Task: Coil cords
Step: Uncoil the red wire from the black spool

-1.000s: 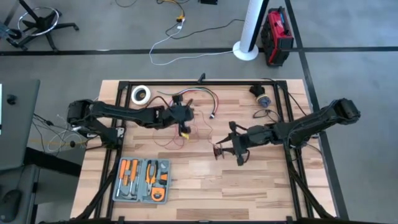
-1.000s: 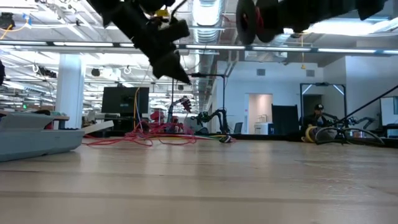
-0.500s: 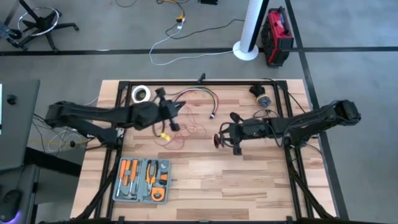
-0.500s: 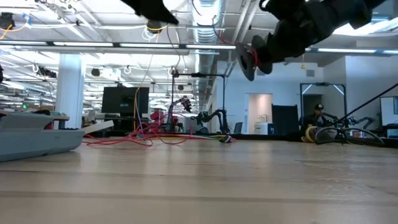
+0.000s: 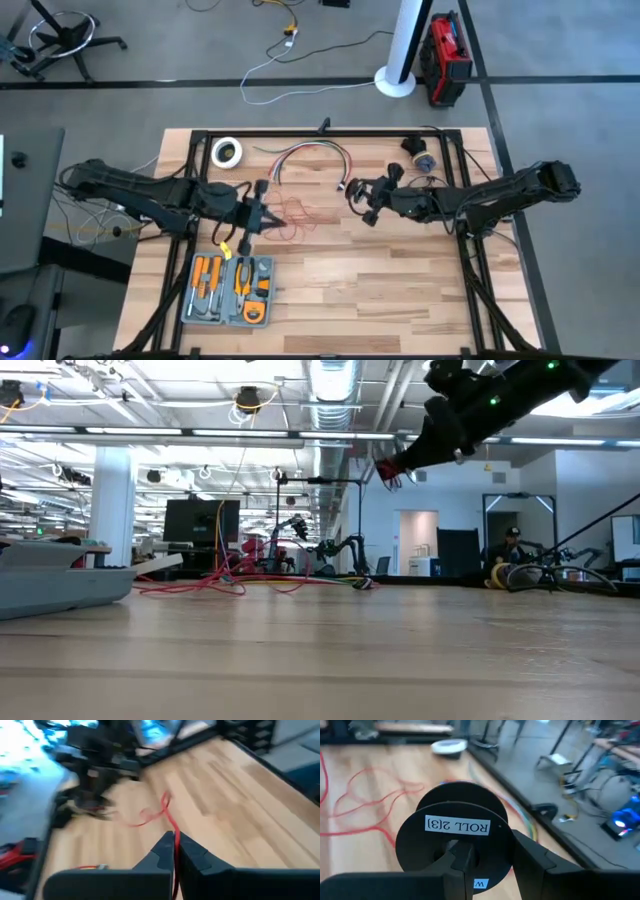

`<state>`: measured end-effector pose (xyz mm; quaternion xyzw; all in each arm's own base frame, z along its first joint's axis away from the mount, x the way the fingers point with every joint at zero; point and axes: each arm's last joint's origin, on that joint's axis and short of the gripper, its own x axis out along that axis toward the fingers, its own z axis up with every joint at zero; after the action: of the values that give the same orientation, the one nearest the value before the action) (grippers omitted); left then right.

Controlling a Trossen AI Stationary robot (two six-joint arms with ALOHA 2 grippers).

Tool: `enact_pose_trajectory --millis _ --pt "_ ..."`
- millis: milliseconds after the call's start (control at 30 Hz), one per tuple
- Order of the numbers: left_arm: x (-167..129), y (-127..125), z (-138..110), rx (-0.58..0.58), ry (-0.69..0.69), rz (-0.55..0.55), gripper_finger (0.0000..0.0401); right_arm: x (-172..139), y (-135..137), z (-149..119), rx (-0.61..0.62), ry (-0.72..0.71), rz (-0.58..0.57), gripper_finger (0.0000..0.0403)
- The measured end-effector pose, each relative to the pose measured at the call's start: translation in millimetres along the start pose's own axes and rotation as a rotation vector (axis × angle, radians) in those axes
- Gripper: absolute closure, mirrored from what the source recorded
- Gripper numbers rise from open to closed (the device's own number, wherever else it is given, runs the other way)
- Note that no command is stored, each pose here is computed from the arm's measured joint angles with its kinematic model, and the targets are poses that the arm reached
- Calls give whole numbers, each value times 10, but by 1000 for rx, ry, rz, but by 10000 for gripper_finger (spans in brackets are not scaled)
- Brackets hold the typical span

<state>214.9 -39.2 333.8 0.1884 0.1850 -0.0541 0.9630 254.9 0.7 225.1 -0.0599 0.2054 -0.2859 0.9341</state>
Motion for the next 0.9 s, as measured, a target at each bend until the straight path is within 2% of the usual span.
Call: enact_pose_trajectory --millis 100,333,467,567,700,900 --pt "60 -48 -48 4 45 -62 401 -6 2 57 11 -51 -19 295" --pt "333 -139 -196 -2 192 -106 401 -146 163 222 -73 -221 71 295" --pt "500 -174 -265 25 245 -108 401 -251 284 275 -139 -304 188 295" --pt "618 -161 -336 63 311 -34 401 -317 357 299 -166 -355 285 295" --pt "738 -70 -438 101 414 146 401 -391 429 309 -197 -395 373 295" --pt "793 180 -546 72 499 374 401 -432 493 277 -250 -405 528 295"
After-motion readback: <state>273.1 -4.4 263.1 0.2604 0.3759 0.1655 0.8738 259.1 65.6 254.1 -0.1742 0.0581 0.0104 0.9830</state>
